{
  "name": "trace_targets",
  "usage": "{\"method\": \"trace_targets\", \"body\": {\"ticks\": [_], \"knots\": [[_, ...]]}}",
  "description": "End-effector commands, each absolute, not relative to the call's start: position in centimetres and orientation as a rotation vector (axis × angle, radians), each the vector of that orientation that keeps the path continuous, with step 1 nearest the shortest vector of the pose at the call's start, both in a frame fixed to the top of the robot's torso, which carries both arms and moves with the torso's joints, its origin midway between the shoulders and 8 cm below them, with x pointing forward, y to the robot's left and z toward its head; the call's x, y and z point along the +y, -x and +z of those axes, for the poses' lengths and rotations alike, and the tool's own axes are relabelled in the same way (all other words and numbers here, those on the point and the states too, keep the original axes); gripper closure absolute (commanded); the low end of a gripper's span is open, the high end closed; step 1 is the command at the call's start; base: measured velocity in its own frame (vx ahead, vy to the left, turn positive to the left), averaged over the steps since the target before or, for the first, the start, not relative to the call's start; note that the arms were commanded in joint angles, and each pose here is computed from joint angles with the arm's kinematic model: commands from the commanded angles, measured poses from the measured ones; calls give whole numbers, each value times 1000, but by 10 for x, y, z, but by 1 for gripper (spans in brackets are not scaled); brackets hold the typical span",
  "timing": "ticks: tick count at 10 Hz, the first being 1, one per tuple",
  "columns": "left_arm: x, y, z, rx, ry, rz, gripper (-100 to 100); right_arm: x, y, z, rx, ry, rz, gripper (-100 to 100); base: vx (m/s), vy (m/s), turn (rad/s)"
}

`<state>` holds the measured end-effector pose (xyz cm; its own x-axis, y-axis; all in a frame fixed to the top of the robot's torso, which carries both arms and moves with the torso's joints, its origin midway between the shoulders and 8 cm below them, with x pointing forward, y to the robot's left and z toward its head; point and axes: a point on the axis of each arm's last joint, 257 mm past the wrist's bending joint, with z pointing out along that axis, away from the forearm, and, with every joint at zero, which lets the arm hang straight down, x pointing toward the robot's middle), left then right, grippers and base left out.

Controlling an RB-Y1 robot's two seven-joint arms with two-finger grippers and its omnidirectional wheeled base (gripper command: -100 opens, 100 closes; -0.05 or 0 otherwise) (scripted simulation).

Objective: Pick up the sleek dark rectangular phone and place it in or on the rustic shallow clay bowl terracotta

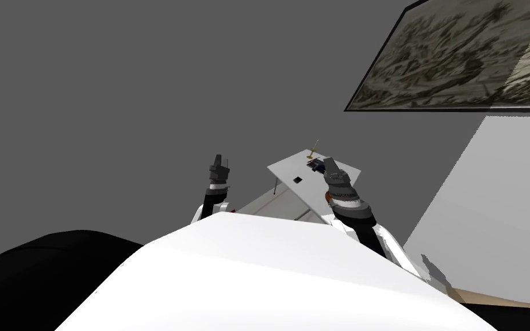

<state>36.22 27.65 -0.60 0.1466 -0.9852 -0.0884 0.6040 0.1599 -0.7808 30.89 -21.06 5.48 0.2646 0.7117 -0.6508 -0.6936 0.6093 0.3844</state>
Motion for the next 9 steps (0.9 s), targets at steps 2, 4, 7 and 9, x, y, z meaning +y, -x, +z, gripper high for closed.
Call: {"method": "trace_targets", "body": {"ticks": [2, 4, 7, 9], "knots": [[276, -362, -6, 701, 677, -1279, 0, -201, -310, 36, 990, 87, 856, -100, -36, 1, 232], [276, -362, -6, 702, 678, -1279, 0, -195, -310, 23, 1048, 157, 812, -100, -22, -3, 200], [276, -362, -6, 702, 677, -1279, 0, -190, -312, -5, 1145, 264, 725, -100, -16, -3, 255], [277, -362, -6, 702, 678, -1279, 0, -187, -312, -25, 1205, 344, 674, -100, -11, -6, 160]]}}
